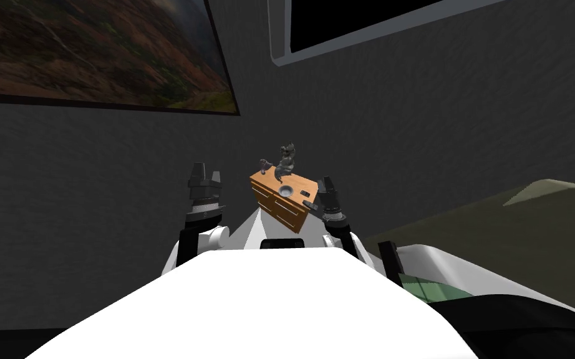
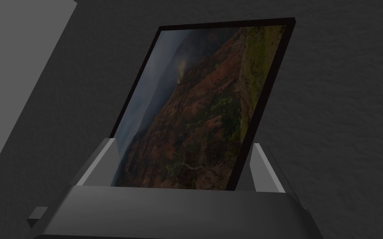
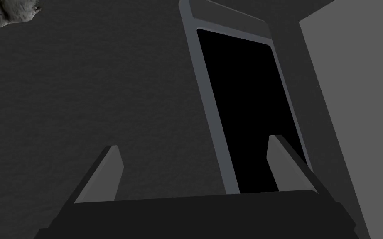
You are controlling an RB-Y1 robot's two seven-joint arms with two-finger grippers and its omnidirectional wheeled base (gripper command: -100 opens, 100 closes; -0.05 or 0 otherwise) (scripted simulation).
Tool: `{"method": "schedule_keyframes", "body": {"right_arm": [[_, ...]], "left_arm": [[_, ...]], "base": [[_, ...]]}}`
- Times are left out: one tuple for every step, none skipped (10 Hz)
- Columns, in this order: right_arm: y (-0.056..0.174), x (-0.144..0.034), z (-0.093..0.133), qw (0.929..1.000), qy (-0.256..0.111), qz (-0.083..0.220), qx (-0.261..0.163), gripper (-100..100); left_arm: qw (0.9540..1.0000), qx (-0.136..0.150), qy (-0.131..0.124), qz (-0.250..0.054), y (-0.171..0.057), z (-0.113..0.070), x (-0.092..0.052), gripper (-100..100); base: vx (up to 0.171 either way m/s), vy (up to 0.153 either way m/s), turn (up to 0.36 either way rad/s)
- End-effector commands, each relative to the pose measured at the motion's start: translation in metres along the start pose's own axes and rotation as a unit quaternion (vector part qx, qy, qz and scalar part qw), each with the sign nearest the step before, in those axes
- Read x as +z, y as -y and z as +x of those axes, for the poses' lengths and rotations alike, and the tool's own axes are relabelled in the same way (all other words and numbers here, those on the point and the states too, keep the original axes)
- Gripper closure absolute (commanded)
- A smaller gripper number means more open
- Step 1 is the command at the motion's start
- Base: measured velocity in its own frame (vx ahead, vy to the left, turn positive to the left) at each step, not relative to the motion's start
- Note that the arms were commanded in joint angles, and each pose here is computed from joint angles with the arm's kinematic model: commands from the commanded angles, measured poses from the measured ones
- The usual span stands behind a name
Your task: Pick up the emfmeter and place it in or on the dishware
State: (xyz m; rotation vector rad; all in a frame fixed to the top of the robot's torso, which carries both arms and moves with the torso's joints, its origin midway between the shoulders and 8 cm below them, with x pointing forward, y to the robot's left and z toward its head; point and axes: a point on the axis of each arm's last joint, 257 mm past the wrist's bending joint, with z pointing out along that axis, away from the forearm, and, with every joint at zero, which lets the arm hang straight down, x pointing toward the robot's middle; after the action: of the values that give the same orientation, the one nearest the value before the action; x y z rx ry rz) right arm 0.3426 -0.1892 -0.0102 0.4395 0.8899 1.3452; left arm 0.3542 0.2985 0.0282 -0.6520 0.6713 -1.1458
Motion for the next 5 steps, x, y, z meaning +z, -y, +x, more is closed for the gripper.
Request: {"method": "schedule_keyframes", "body": {"right_arm": [[0.012,-0.011,0.028,0.9992,-0.040,0.010,0.004,-100],[0.019,-0.019,0.046,0.9976,-0.066,0.017,0.006,-100],[0.019,-0.019,0.047,0.9976,-0.067,0.017,0.008,-100],[0.026,-0.028,0.066,0.9951,-0.095,0.024,0.010,-100],[0.033,-0.040,0.084,0.9917,-0.124,0.032,0.012,-100]], "left_arm": [[1.0000,0.000,0.000,0.000,0.000,0.000,0.000,0],[1.0000,0.000,0.000,0.000,0.000,0.000,0.000,0],[1.0000,0.000,0.000,0.000,0.000,0.000,0.000,0],[1.0000,0.000,0.000,0.000,0.000,0.000,0.000,0],[1.0000,0.000,0.000,0.000,0.000,0.000,0.000,0]], "base": [[0.018,0.035,0.075],[0.028,0.039,0.083],[0.021,0.023,0.017],[0.017,0.023,0.049],[0.018,0.035,0.074]]}}
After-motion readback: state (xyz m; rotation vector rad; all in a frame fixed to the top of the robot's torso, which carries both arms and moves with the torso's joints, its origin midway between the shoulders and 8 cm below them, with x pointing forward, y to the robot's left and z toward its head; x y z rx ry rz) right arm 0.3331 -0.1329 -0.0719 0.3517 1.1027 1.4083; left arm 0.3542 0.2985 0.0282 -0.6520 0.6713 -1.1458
